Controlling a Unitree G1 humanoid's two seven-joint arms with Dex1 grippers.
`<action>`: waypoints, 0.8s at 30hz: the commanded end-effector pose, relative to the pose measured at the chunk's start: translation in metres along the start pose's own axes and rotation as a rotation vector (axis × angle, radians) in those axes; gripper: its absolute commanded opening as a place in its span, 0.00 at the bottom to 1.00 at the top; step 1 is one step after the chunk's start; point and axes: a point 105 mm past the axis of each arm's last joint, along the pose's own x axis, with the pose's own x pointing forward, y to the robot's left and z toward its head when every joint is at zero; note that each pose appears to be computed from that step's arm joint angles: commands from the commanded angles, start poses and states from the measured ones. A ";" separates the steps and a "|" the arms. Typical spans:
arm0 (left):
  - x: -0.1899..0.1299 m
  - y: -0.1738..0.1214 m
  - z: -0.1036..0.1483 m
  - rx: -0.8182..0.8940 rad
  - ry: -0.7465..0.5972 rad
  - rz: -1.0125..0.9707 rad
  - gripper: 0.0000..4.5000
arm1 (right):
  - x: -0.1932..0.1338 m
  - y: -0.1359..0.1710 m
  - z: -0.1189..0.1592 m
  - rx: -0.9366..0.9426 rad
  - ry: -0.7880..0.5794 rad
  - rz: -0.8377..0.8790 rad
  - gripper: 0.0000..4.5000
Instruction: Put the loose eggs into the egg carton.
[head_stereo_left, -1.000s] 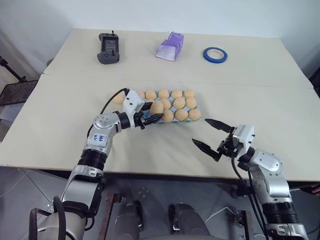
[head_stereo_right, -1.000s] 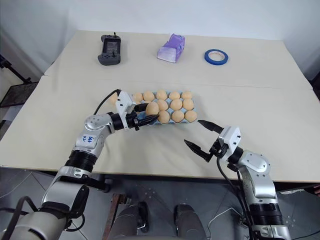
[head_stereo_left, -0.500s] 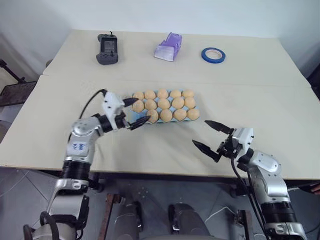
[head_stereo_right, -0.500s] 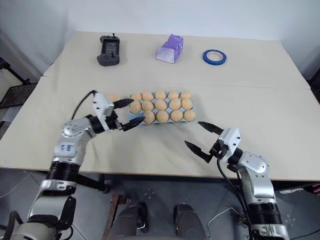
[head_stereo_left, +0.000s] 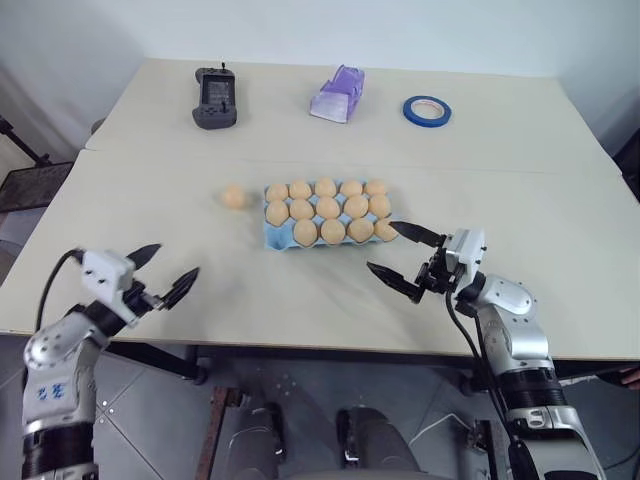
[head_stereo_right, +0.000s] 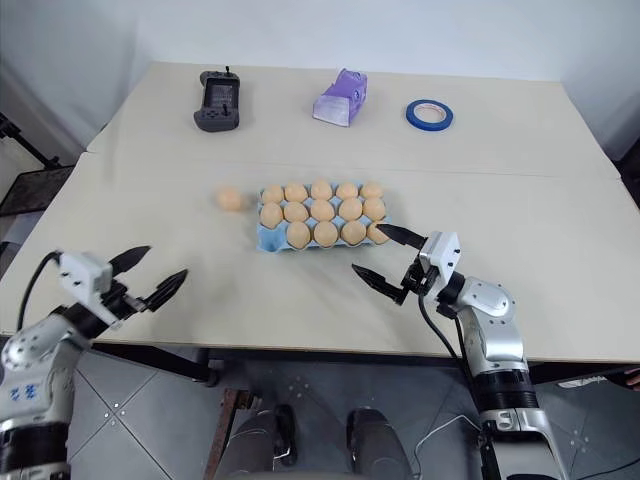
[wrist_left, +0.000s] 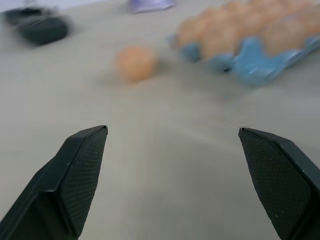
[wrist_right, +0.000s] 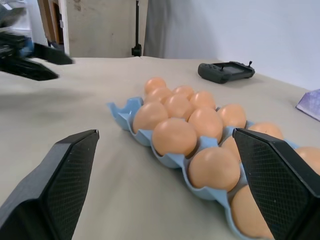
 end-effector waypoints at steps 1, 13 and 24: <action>-0.003 -0.005 0.020 0.031 -0.059 0.020 0.99 | 0.002 -0.003 0.009 -0.039 -0.027 0.012 1.00; 0.065 0.009 0.032 -0.095 -0.052 0.108 0.99 | 0.010 -0.003 0.015 -0.044 -0.039 0.018 1.00; 0.177 0.010 0.049 -0.114 0.064 0.076 0.99 | 0.005 0.001 0.016 -0.052 -0.029 -0.011 1.00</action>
